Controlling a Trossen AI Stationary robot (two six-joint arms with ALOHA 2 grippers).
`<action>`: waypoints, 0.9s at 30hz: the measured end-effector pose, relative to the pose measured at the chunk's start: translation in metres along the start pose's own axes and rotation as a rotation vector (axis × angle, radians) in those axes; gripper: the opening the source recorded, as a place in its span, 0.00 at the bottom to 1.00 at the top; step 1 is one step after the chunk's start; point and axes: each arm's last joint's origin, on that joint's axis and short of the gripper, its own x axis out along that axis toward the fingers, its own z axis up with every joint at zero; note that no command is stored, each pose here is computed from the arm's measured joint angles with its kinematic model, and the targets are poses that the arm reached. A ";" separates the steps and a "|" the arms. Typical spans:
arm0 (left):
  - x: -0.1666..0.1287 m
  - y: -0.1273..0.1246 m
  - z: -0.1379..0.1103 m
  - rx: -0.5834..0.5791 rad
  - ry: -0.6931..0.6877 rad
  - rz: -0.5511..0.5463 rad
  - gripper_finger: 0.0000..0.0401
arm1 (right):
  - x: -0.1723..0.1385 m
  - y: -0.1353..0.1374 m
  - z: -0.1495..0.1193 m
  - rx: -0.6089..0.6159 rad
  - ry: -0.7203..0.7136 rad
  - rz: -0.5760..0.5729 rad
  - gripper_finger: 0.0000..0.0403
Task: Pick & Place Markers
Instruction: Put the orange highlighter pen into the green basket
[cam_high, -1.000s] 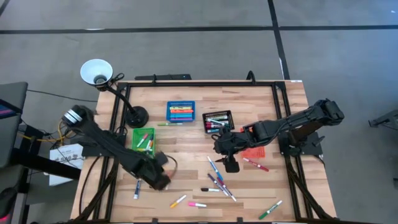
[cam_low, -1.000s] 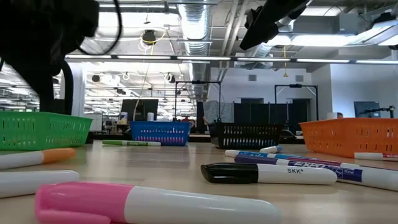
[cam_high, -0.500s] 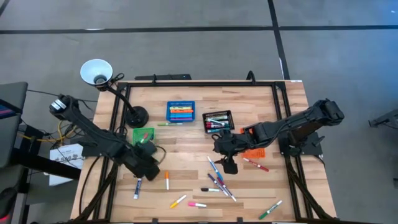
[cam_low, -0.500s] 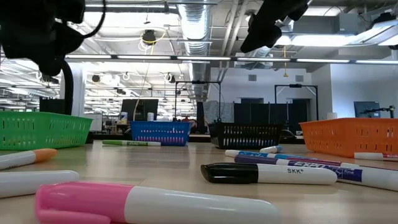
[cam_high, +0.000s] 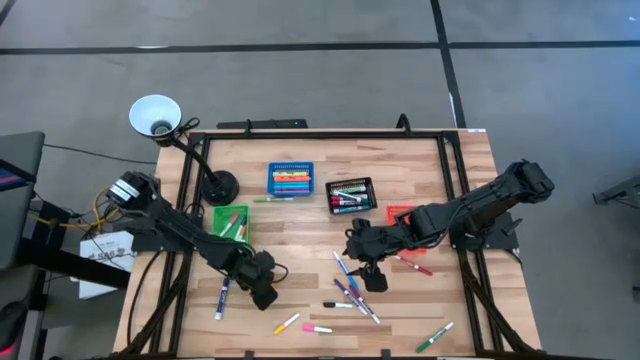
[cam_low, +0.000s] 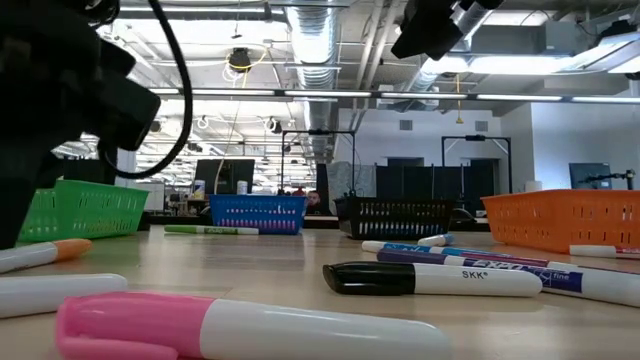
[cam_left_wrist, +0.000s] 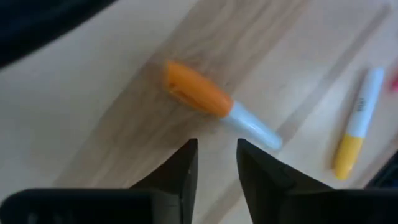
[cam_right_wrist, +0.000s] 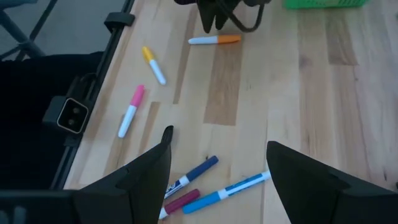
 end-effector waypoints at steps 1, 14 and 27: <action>0.000 -0.002 0.001 0.000 -0.007 -0.016 0.28 | 0.000 0.000 0.000 -0.011 0.000 0.001 0.63; -0.015 0.002 0.020 -0.138 -0.131 -0.045 0.34 | 0.000 -0.004 0.000 -0.017 0.002 -0.008 0.63; -0.006 0.005 0.018 -0.166 -0.082 -0.005 0.34 | 0.000 -0.006 0.001 -0.014 0.002 -0.009 0.63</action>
